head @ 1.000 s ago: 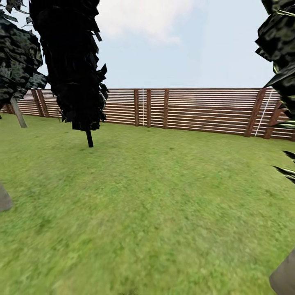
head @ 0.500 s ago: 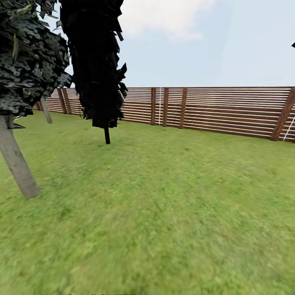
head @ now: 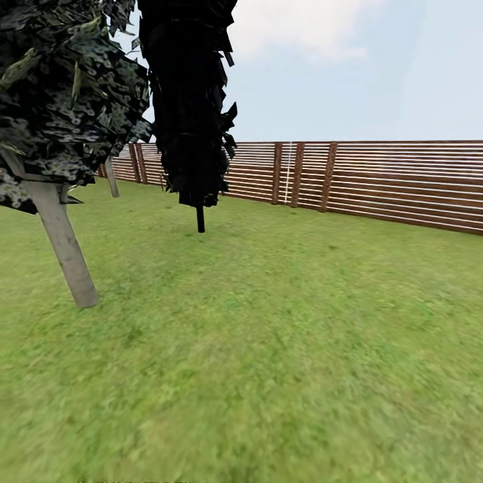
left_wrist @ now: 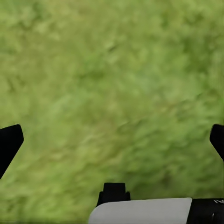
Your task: Take the three Easter eggs out of the wicker basket on the lawn in the garden, then place them on the lawn next to a single tree (choose any tree) so that all three eggs are next to the same tree and none are left in the basket.
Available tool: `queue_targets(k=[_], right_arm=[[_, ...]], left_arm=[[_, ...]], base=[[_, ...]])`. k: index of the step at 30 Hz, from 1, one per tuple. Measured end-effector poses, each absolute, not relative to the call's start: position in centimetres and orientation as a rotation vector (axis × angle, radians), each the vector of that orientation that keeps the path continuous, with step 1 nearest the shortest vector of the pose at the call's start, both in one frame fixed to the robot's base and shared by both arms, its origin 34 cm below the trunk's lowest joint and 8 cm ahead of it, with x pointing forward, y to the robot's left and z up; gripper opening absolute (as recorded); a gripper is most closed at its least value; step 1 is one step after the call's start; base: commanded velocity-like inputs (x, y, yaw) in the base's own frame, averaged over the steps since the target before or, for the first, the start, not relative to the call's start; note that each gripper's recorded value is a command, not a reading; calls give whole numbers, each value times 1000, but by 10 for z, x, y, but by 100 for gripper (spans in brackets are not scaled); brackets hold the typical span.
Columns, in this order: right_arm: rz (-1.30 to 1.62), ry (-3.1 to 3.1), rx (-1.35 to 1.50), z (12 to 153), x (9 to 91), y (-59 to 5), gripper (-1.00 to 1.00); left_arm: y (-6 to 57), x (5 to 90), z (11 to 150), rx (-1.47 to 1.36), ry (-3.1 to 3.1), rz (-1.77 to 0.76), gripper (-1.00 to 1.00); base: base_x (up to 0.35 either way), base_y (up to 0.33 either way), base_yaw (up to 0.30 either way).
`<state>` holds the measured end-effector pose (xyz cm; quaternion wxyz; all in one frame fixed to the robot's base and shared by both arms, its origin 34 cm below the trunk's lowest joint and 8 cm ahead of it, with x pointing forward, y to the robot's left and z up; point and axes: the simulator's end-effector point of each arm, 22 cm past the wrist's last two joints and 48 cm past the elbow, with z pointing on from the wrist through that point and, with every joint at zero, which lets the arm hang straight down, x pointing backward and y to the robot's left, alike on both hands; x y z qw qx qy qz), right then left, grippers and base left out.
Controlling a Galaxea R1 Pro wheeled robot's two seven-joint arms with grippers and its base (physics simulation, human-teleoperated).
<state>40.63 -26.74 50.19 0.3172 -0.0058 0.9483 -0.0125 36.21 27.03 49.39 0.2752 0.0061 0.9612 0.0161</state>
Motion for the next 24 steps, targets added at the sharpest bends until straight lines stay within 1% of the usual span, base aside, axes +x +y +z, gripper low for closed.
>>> queue_targets(k=[24], right_arm=[[-37,2549,-11,490,384,-270,100]], left_arm=[[270,362,494,17,2585,43,100]], base=[[0,0,287]])
